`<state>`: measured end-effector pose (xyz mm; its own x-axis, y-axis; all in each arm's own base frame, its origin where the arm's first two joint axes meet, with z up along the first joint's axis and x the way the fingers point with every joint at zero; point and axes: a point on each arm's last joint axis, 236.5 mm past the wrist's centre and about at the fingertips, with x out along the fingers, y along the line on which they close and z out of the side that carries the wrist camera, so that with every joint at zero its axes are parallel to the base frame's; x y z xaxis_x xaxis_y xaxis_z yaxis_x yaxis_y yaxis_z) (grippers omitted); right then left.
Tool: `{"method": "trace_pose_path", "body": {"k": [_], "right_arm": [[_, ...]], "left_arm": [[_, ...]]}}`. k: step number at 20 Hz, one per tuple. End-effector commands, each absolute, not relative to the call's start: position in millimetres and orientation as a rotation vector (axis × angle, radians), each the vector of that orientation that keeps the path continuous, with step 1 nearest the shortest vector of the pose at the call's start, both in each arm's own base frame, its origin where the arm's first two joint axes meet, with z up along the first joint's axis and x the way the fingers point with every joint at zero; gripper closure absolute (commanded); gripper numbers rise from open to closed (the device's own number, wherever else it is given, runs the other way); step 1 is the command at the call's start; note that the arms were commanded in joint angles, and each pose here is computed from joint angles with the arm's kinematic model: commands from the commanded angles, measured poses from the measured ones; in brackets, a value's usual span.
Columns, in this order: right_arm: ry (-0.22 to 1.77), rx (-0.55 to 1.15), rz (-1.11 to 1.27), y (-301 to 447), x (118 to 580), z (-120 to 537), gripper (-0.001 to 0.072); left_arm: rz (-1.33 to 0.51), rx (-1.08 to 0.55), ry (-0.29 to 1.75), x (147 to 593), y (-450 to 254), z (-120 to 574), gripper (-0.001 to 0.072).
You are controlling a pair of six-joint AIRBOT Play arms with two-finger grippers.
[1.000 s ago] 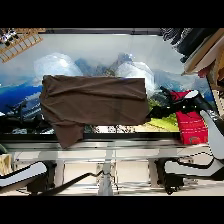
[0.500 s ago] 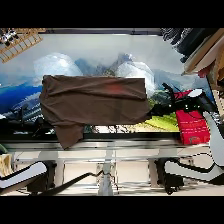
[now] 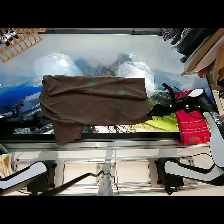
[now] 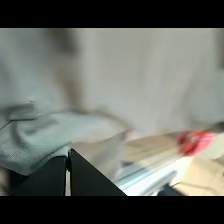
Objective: Fold the clothes and pants, and hang the long-sleeved shirts on hangers.
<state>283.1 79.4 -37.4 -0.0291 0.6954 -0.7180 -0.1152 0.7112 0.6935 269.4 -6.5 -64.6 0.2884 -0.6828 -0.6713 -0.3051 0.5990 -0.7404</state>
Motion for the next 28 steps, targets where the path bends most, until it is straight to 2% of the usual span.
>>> {"method": "trace_pose_path", "body": {"k": [1, 3, 7, 10, 14, 19, 20, 21, 22, 23, 27, 28], "right_arm": [[1.478, 0.547, 0.706, 85, 279, -23, 0.0695], [1.425, 0.587, 0.68, 88, 295, -6, 0.0696], [1.18, 0.67, 0.538, 78, 371, 19, 0.0699], [1.12, 0.682, 0.457, 77, 417, 14, 0.0699], [1.074, 0.717, 0.355, 79, 478, -10, 0.0698], [1.086, 0.751, 0.322, 77, 513, -38, 0.0689], [1.079, 0.745, 0.315, 78, 518, -41, 0.0557], [1.058, 0.704, 0.322, 79, 521, -43, 0.0379], [1.051, 0.665, 0.341, 79, 521, -42, 0.0243], [1.059, 0.651, 0.333, 72, 519, -42, 0.0217], [1.268, 0.678, 0.296, 33, 468, -59, 0.0179], [1.314, 0.694, 0.313, 33, 455, -63, 0.012]], "left_arm": [[-0.474, -1.033, 1.105, 302, 0, 20, 0.0701], [-0.528, -1.012, 1.047, 317, 1, 54, 0.0701], [-0.497, -1.009, 0.866, 376, 14, 88, 0.0701], [-0.408, -1.028, 0.834, 420, 28, 66, 0.0701], [-0.334, -1.171, 0.782, 483, 36, 29, 0.07], [-0.338, -1.192, 0.799, 536, 29, -11, 0.0698], [-0.331, -1.196, 0.795, 545, 26, -17, 0.0661], [-0.318, -1.213, 0.779, 553, 25, -20, 0.0552], [-0.308, -1.248, 0.746, 560, 27, -17, 0.0289], [-0.318, -1.249, 0.702, 566, 30, -9, 0.0218], [-0.402, -1.152, 0.517, 569, 62, 43, 0.0217], [-0.418, -1.114, 0.5, 566, 65, 53, 0.0217]]}}
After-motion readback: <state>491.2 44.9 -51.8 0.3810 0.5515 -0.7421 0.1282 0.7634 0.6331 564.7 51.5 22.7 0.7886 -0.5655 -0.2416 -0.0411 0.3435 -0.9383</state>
